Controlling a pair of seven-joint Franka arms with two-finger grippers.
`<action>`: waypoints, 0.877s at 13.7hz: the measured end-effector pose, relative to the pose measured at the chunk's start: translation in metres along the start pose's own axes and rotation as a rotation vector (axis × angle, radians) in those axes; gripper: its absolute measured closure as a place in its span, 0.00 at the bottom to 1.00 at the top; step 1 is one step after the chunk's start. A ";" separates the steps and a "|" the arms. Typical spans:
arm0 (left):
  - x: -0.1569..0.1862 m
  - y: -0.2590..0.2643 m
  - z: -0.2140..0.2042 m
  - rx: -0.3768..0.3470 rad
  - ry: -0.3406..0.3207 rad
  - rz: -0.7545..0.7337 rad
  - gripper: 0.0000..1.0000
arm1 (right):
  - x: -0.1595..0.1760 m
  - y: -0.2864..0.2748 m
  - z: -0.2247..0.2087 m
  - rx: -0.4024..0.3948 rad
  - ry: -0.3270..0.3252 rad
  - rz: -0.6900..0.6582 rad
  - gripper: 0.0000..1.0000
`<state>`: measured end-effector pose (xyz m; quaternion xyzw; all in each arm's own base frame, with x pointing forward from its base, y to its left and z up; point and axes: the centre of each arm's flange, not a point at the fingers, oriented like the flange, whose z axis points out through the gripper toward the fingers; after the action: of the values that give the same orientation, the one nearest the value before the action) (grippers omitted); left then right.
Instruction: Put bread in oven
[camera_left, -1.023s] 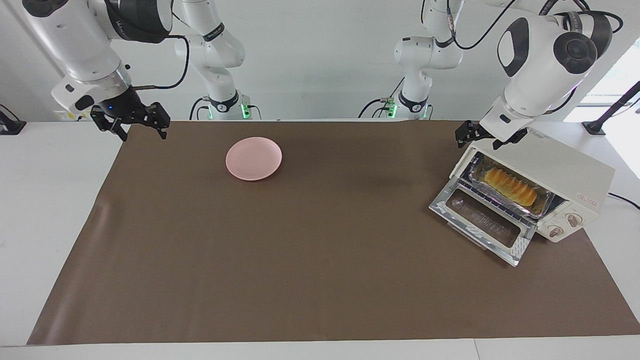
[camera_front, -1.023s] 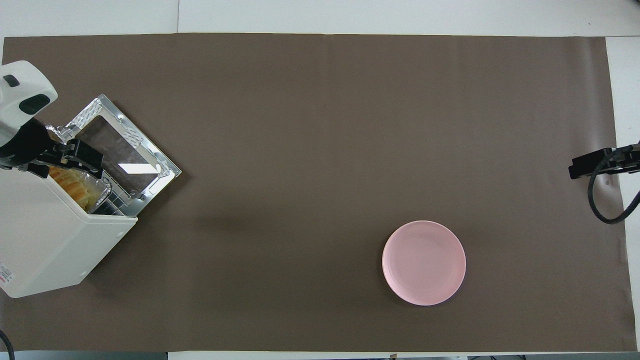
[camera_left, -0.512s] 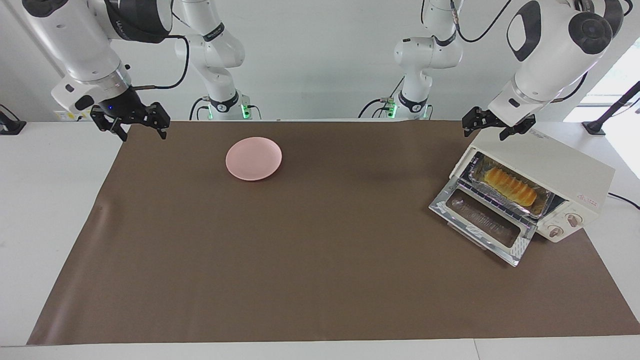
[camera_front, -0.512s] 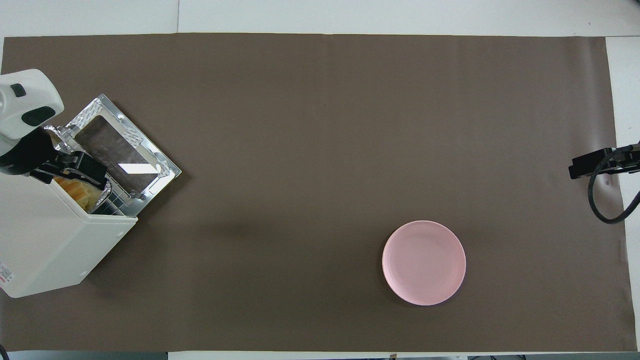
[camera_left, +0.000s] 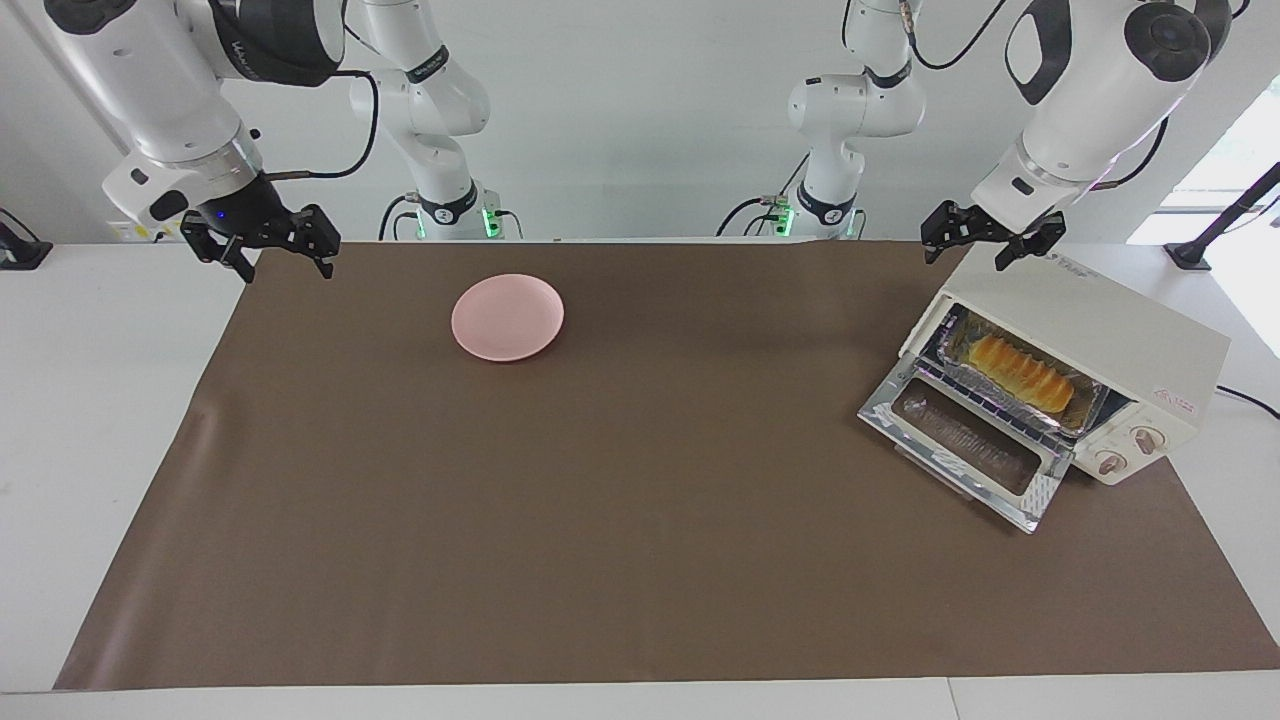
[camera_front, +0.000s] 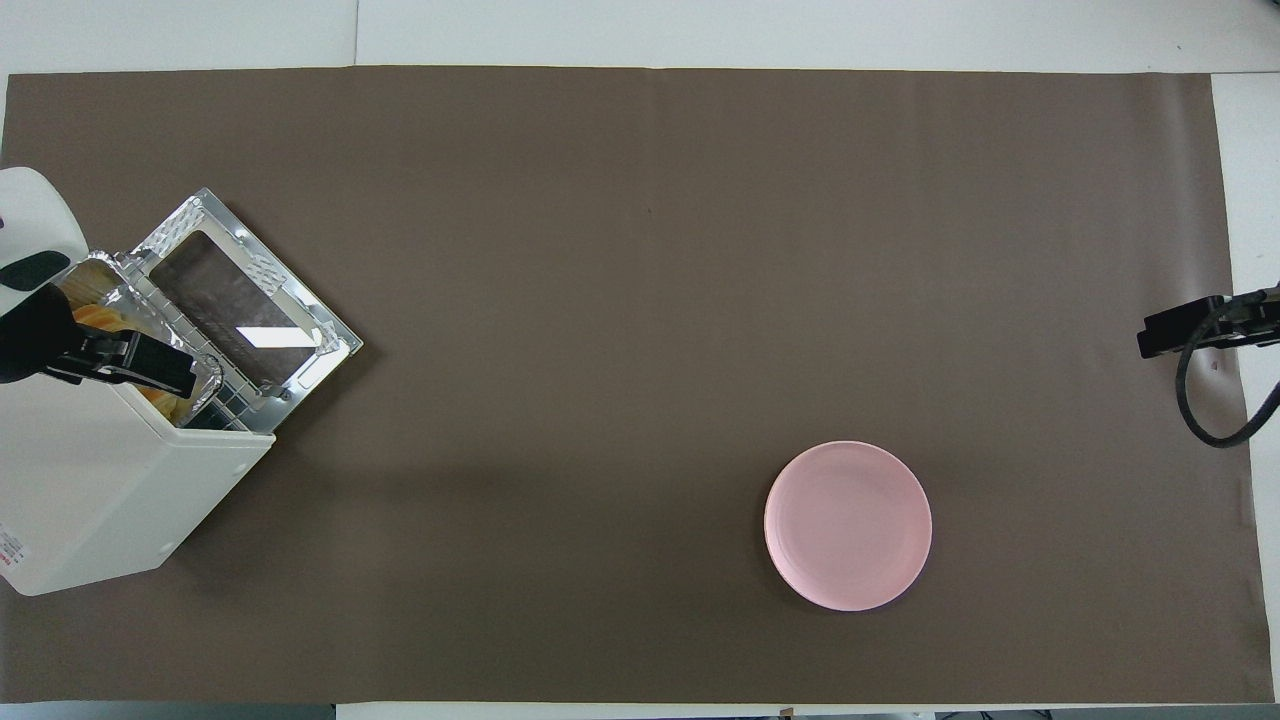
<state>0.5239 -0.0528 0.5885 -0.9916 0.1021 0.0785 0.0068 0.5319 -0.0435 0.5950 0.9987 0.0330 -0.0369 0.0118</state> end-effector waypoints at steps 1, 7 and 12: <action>0.002 0.004 -0.002 0.003 0.018 -0.001 0.00 | 0.000 0.000 0.000 0.000 0.000 0.000 0.00; 0.012 0.002 -0.009 0.011 0.107 -0.014 0.00 | 0.000 0.000 0.000 0.000 0.000 0.000 0.00; 0.013 0.006 -0.013 -0.029 0.120 -0.026 0.00 | 0.000 0.000 0.000 0.000 0.001 0.000 0.00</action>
<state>0.5372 -0.0613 0.5997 -0.9958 0.0885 0.0203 -0.0124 0.5317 -0.0434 0.5955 0.9987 0.0330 -0.0365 0.0119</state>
